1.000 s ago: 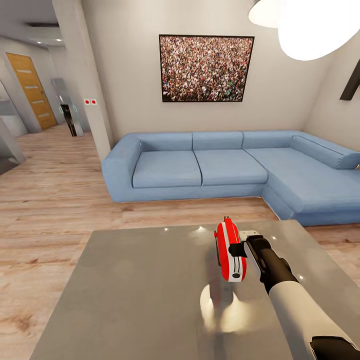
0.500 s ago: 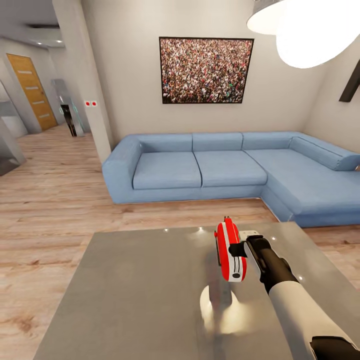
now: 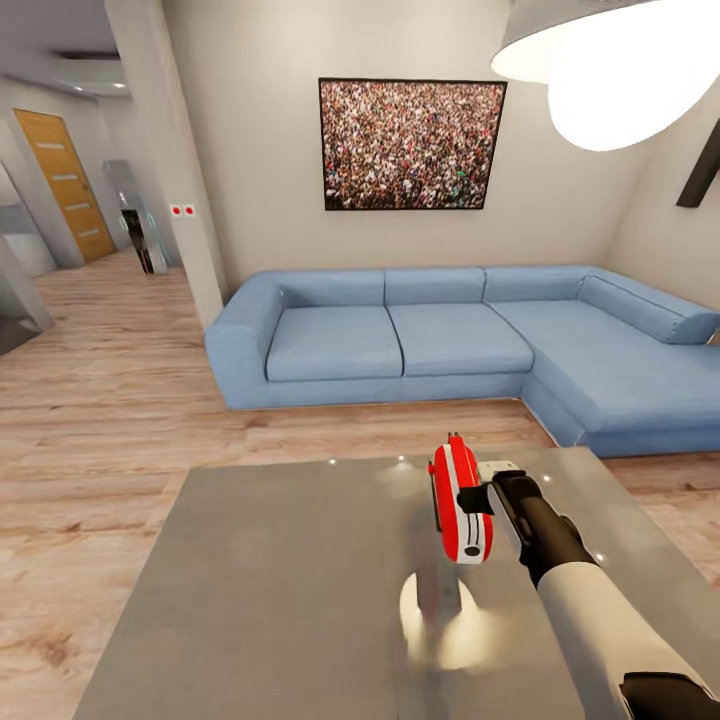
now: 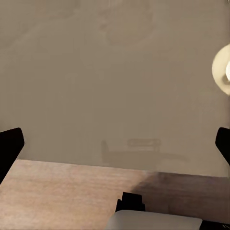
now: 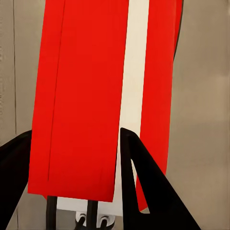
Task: Turn on the radio receiver that's on the table in the living room.
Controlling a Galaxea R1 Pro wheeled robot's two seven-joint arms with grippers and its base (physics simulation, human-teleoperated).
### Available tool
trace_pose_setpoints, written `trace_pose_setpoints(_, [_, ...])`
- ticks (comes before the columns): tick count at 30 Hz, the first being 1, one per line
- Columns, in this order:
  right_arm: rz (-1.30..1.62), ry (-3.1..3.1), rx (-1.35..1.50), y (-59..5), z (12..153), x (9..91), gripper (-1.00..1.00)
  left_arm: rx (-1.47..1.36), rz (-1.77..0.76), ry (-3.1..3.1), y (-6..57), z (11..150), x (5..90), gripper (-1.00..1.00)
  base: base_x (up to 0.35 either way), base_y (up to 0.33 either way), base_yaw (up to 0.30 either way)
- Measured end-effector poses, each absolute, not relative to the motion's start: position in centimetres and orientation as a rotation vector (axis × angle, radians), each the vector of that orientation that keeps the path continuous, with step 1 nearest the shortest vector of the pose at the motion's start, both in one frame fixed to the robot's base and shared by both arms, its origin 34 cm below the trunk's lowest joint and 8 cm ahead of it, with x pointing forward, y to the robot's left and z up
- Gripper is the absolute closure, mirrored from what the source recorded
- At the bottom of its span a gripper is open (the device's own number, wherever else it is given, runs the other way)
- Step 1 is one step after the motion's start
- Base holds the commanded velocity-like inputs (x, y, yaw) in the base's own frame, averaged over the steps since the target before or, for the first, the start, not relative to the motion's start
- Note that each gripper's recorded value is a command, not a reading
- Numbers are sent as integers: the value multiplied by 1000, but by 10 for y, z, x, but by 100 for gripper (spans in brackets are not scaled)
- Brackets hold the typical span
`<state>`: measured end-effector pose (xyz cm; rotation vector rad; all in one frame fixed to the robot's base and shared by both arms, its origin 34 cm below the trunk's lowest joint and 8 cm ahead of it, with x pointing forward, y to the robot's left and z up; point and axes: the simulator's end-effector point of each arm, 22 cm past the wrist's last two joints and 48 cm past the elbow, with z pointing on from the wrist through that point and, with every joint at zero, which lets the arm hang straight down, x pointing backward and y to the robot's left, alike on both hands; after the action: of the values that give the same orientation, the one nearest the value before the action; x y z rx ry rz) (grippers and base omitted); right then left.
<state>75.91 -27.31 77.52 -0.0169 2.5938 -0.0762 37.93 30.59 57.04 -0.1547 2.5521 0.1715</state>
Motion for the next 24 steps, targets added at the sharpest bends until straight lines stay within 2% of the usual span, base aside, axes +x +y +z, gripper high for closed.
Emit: trace_pose_setpoints(24, [-79, 2593, -14, -274, 808, 756, 100, -156, 175, 2552, 307, 603, 376, -100, 0, 0, 0])
